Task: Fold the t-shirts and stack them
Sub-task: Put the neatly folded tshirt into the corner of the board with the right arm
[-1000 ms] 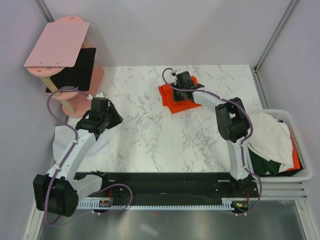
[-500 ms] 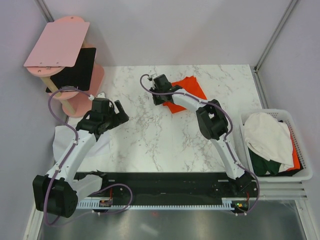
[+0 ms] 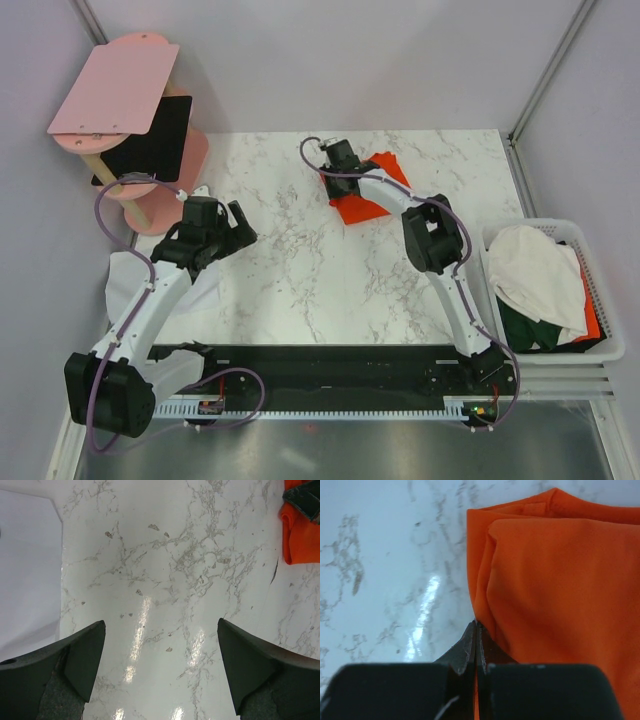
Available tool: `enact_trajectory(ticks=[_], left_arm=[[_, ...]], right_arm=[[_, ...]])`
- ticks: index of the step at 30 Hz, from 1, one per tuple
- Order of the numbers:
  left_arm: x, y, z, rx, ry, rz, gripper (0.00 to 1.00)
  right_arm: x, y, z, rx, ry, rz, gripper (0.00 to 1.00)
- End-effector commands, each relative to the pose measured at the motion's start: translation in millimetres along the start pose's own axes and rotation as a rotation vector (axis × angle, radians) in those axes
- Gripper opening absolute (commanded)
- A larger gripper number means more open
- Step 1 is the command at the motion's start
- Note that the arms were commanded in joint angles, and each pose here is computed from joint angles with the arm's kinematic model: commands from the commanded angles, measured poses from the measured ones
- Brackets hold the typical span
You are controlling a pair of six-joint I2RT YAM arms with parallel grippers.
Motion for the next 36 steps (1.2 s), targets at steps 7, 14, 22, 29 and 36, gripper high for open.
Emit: enact_trajectory(ticks=[7, 14, 22, 29, 36], left_arm=[[0, 1, -2, -0.003, -0.030, 0.000, 1.00], [0, 1, -3, 0.000, -0.031, -0.001, 1.00], [0, -2, -6, 0.011, -0.029, 0.001, 1.00], [-1, -5, -11, 0.022, -0.032, -0.003, 1.00], [-3, -7, -14, 0.032, -0.041, -0.004, 1.00]], right_arm=[[-144, -2, -11, 0.073, -0.191, -0.278, 0.00], [-218, 14, -3, 0.070, -0.324, -0.402, 0.00], [-283, 45, 6, 0.030, -0.453, -0.513, 0.00], [-318, 63, 10, 0.003, -0.513, -0.570, 0.00], [-348, 81, 16, -0.032, -0.578, -0.578, 0.00]])
Point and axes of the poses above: each gripper's point midway between its finger pads, its own y axis back along the fingers, its own x axis along the line the jaws close on, z = x × y, the point moved 5 cm from there along y, back along the fingers, and after that the axes turned 9 degrees about -y, right-handed, at the moved point
